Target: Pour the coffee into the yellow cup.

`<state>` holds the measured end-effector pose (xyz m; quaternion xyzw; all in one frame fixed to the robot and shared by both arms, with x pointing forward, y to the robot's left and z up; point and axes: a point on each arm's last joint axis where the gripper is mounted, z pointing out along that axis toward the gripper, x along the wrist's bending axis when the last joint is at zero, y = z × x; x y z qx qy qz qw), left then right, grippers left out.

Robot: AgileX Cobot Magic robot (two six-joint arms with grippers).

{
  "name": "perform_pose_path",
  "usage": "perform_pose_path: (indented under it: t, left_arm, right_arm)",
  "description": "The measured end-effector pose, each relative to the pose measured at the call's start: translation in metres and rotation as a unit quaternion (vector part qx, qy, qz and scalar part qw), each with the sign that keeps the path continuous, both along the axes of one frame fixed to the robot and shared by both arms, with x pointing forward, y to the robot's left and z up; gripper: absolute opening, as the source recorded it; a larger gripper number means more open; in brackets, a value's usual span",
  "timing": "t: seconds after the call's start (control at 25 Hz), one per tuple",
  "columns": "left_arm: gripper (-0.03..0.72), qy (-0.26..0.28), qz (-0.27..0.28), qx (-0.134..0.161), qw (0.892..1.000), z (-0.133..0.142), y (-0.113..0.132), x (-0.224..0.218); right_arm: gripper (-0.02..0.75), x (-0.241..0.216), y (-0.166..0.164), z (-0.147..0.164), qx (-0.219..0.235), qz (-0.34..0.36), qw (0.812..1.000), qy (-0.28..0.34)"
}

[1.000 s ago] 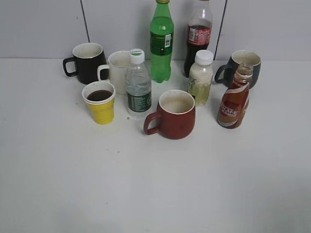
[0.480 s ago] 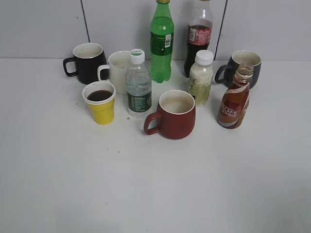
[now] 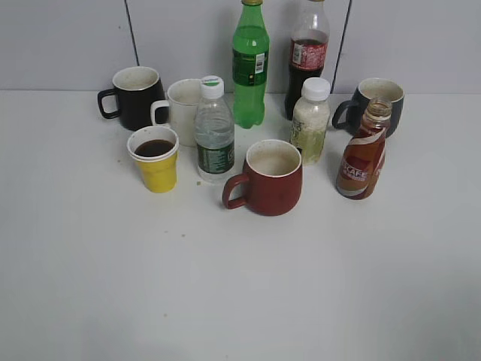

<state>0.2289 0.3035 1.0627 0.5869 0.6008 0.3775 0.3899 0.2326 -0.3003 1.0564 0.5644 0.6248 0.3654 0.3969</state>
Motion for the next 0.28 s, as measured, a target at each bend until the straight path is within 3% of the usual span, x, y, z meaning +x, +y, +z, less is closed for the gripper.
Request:
perform_pose_path:
  t: [0.28]
  left_arm:
    - [0.403,0.000,0.000,0.000,1.000,0.0000,0.0000,0.0000]
  right_arm:
    - [0.587,0.0000,0.0000,0.0000,0.000,0.000,1.000,0.000]
